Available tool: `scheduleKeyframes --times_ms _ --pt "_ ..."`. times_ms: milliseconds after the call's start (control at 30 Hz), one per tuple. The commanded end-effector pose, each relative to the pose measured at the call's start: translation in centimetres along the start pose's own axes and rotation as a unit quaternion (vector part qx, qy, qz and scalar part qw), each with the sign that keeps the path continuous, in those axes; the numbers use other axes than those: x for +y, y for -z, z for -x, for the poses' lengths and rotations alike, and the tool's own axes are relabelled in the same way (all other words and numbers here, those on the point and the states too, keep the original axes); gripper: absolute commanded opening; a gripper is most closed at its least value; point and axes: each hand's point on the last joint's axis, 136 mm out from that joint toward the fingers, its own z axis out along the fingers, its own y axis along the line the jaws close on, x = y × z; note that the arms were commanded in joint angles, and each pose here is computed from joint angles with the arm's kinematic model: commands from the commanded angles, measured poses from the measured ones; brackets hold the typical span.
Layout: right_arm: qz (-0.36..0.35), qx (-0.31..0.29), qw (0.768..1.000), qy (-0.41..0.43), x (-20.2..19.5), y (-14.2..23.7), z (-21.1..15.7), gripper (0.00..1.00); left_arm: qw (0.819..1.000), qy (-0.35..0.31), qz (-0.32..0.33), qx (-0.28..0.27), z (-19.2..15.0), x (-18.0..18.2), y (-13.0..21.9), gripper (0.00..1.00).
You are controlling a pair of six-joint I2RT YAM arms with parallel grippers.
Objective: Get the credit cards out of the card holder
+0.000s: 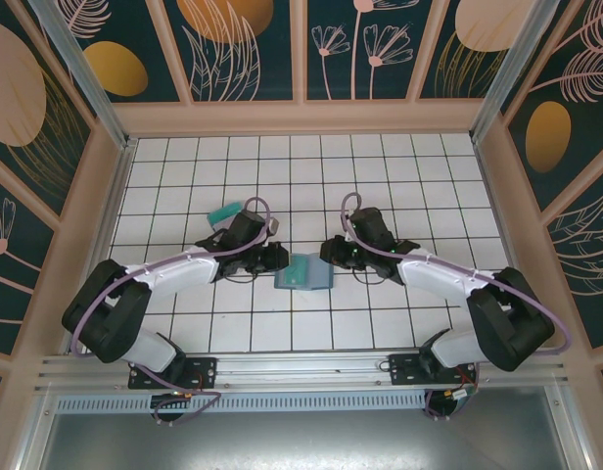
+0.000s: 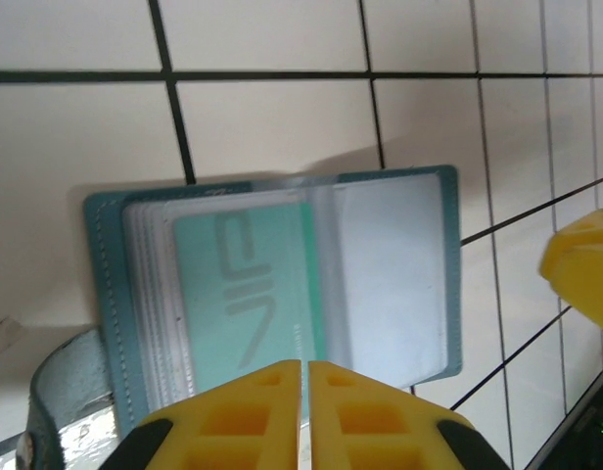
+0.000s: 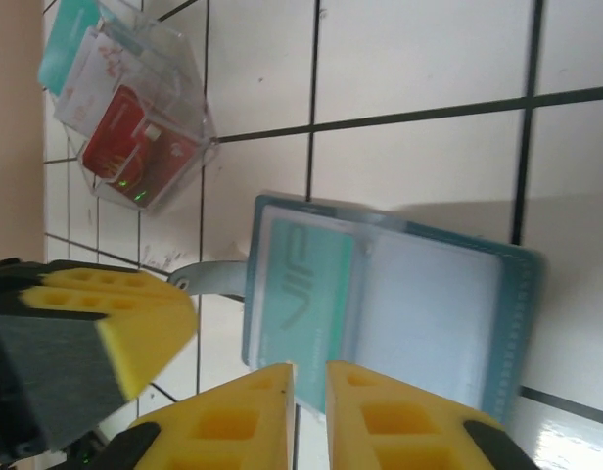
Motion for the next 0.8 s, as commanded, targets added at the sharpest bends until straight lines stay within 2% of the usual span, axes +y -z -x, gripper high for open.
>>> scheduleKeyframes --times_ms 0,367,767 --pt "0.036 0.021 0.999 -0.007 1.7 -1.2 -0.3 0.12 0.999 0.004 0.025 0.019 -1.3 2.1 -0.9 0.12" --pt "0.042 0.080 0.995 -0.041 1.1 -4.3 -2.3 0.14 0.999 0.015 0.033 0.034 -2.3 3.3 -2.2 0.11" --pt "0.011 0.109 0.993 -0.052 -0.3 -6.1 -3.0 0.18 0.999 0.008 0.037 0.007 -1.1 2.9 -1.2 0.11"
